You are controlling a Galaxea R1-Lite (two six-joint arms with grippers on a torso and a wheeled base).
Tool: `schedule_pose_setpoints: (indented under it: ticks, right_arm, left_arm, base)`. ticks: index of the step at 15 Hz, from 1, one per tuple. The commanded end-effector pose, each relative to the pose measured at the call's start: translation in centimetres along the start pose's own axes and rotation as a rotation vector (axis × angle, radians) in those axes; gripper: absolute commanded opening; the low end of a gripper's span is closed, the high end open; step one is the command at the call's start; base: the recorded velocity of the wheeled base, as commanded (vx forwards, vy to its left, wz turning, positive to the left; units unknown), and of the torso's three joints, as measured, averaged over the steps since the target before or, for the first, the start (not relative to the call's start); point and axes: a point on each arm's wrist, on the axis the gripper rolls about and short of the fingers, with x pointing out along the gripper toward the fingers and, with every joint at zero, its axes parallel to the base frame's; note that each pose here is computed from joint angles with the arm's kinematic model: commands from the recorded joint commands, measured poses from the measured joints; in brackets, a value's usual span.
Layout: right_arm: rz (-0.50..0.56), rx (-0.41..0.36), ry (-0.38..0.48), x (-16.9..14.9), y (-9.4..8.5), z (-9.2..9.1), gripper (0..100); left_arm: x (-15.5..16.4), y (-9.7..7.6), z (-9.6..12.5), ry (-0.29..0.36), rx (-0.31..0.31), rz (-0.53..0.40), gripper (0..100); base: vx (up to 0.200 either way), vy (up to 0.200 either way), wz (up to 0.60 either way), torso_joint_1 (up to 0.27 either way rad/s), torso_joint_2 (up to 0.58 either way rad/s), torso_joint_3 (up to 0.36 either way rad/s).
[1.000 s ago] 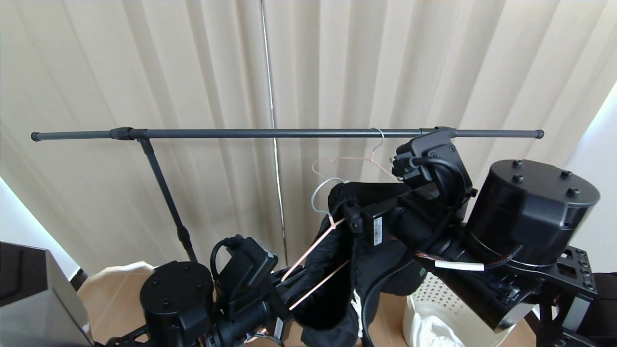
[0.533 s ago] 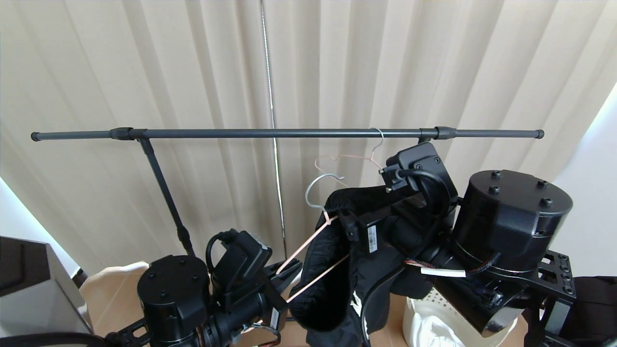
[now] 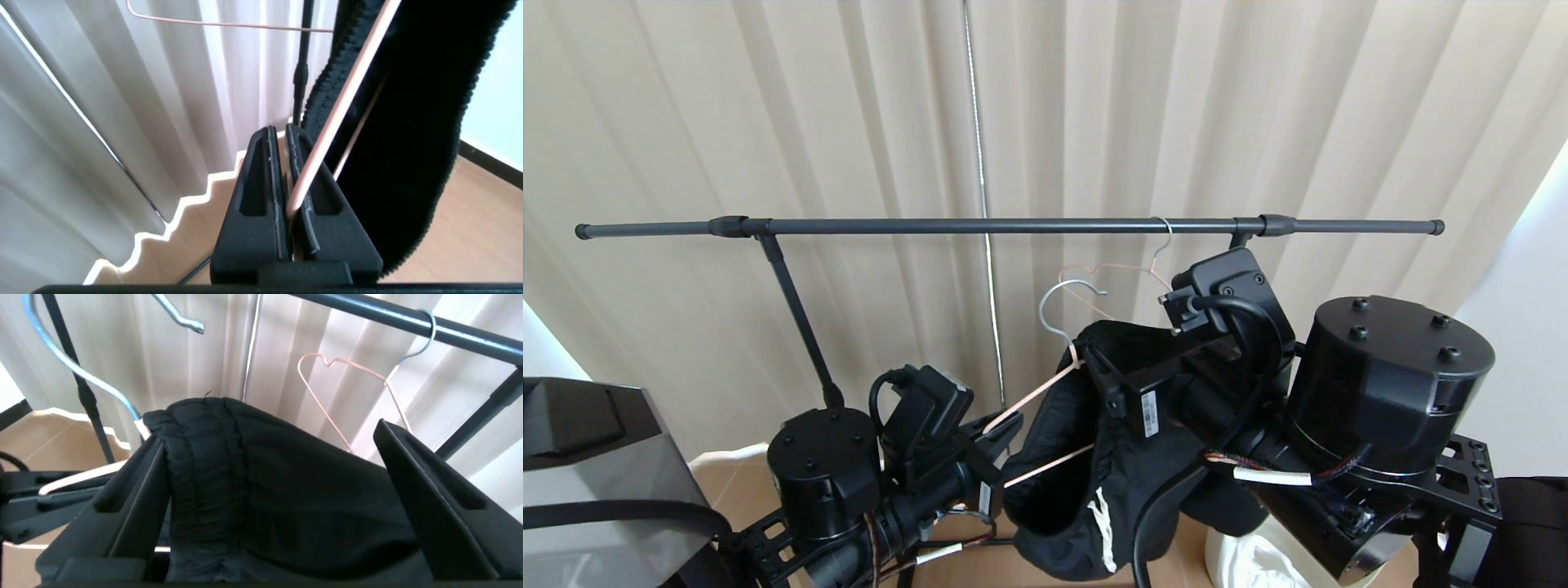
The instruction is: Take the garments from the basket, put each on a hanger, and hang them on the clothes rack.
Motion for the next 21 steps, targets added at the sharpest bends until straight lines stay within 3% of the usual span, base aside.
schedule_pose_setpoints:
  ticks: [1, 8, 18, 21]
  right_arm:
    - [0.001, 0.002, -0.002, 0.0, 0.0, 0.0, 100]
    - [0.016, 0.003, -0.006, -1.0, -0.6, 0.3, 100]
    - [0.059, -0.022, 0.017, -1.8, 0.3, -0.5, 100]
    - [0.111, -0.039, 0.010, -2.2, -0.9, -0.2, 100]
  left_arm:
    - [0.6, 0.5, -0.2, -0.001, -0.002, 0.014, 0]
    - [0.5, 1.3, 0.1, -0.035, -0.019, 0.038, 0]
    - [0.9, 1.5, 0.4, -0.059, -0.025, 0.052, 0]
    - [0.4, 1.7, 0.0, -0.037, -0.027, 0.054, 0]
  base:
    - [0.000, 0.000, 0.00, 0.000, 0.00, 0.000]
    - [0.000, 0.000, 0.00, 0.000, 0.00, 0.000]
    - [0.000, 0.000, 0.00, 0.000, 0.00, 0.000]
    - [0.000, 0.000, 0.00, 0.000, 0.00, 0.000]
